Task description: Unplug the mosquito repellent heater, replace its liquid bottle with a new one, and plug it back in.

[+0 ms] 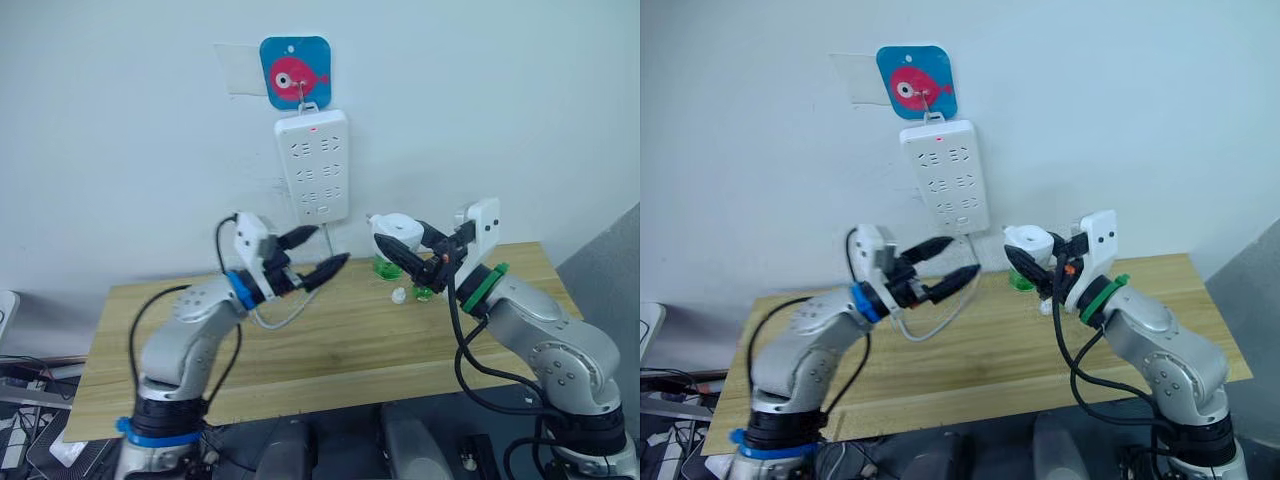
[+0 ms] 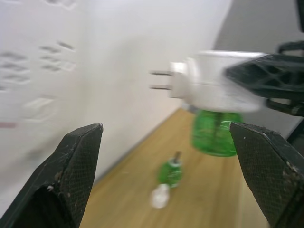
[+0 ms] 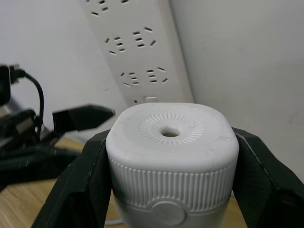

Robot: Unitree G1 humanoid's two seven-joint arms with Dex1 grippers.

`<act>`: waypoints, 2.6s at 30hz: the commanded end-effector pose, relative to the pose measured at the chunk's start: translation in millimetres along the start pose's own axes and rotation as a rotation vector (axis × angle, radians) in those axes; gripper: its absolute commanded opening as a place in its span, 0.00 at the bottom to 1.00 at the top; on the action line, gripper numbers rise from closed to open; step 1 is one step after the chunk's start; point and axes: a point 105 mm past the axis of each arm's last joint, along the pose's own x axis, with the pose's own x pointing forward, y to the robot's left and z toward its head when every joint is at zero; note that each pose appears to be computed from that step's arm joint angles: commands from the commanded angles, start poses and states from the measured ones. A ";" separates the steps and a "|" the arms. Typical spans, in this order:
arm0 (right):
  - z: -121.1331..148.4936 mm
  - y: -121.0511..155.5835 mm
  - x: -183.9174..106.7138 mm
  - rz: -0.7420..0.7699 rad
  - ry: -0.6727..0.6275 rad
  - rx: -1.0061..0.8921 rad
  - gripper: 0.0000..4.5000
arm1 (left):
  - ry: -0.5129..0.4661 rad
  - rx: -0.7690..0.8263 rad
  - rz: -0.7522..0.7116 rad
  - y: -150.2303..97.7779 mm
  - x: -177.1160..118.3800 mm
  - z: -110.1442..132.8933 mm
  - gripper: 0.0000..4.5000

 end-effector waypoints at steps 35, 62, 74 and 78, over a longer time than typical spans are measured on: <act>24.2 22.7 26.5 0.077 -0.120 -0.118 0.66 | -0.029 -0.025 -0.252 51.1 43.3 24.5 0.29; 21.9 19.7 45.9 0.030 -0.128 -0.143 0.66 | -0.027 -0.069 -0.281 45.8 40.6 25.2 0.29; 7.0 23.7 66.5 0.009 -0.116 -0.169 0.66 | -0.019 -0.112 -0.321 36.0 41.1 22.9 0.29; 8.6 23.0 72.4 -0.007 -0.117 -0.167 0.66 | -0.008 -0.099 -0.328 34.5 39.5 21.1 0.29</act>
